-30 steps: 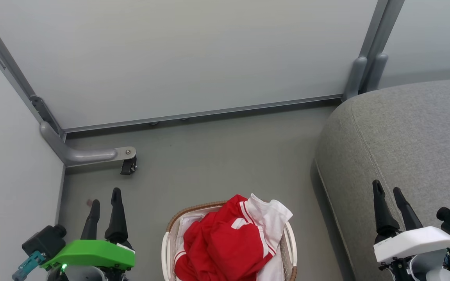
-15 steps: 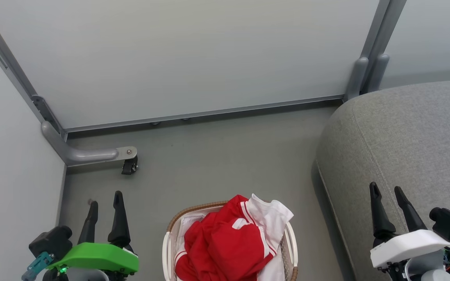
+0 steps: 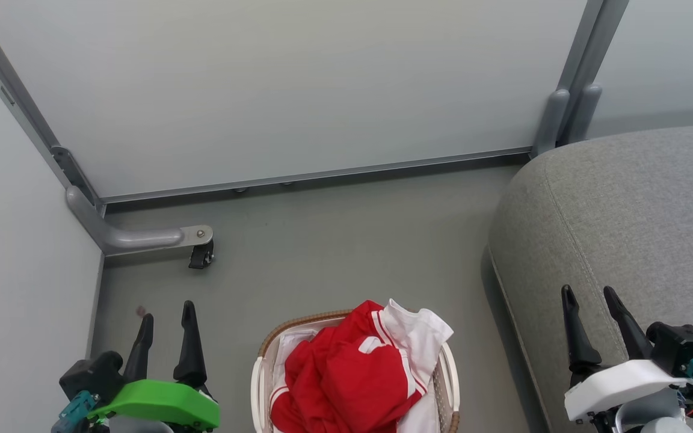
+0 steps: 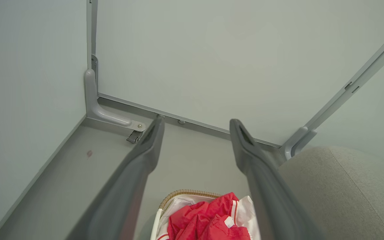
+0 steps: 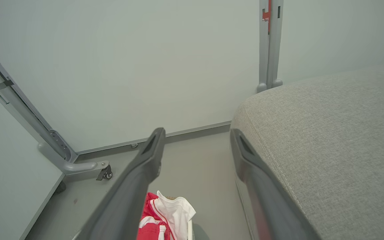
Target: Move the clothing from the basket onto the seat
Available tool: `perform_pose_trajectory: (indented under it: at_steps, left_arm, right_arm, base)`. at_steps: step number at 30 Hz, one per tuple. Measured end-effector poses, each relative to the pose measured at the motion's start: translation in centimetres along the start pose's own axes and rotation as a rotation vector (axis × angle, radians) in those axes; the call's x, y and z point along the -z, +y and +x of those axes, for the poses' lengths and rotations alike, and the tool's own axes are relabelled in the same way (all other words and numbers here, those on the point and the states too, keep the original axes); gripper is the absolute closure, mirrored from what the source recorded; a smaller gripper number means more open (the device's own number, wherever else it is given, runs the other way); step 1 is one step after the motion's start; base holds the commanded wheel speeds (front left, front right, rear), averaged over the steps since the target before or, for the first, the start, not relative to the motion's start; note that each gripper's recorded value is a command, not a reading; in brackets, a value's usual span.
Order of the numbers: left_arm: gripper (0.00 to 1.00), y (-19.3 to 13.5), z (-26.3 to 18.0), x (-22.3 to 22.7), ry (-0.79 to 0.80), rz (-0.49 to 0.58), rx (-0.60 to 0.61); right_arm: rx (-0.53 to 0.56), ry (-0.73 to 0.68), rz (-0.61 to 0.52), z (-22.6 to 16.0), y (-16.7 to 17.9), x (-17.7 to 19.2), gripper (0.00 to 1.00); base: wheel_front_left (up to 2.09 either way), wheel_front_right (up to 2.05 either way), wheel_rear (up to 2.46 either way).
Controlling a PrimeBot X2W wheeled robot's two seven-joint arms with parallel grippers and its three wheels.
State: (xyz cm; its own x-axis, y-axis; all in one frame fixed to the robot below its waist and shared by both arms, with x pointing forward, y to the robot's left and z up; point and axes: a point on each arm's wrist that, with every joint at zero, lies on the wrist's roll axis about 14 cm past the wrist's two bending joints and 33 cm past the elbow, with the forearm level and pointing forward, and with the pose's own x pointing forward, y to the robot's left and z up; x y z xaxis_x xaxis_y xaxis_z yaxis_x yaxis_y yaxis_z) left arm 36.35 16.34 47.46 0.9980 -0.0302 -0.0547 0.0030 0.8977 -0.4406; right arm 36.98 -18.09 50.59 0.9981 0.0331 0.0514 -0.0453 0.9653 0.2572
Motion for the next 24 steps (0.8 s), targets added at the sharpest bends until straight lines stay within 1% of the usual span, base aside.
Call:
perform_pose_trajectory:
  at_steps: [24]
  left_arm:
    - [0.00,-0.3,-0.4,1.4,0.024,0.145,0.030]
  right_arm:
    - [-0.059,-0.022,-0.200,0.0,1.1,-0.2,0.00]
  base:
    - [0.00,0.00,0.00]
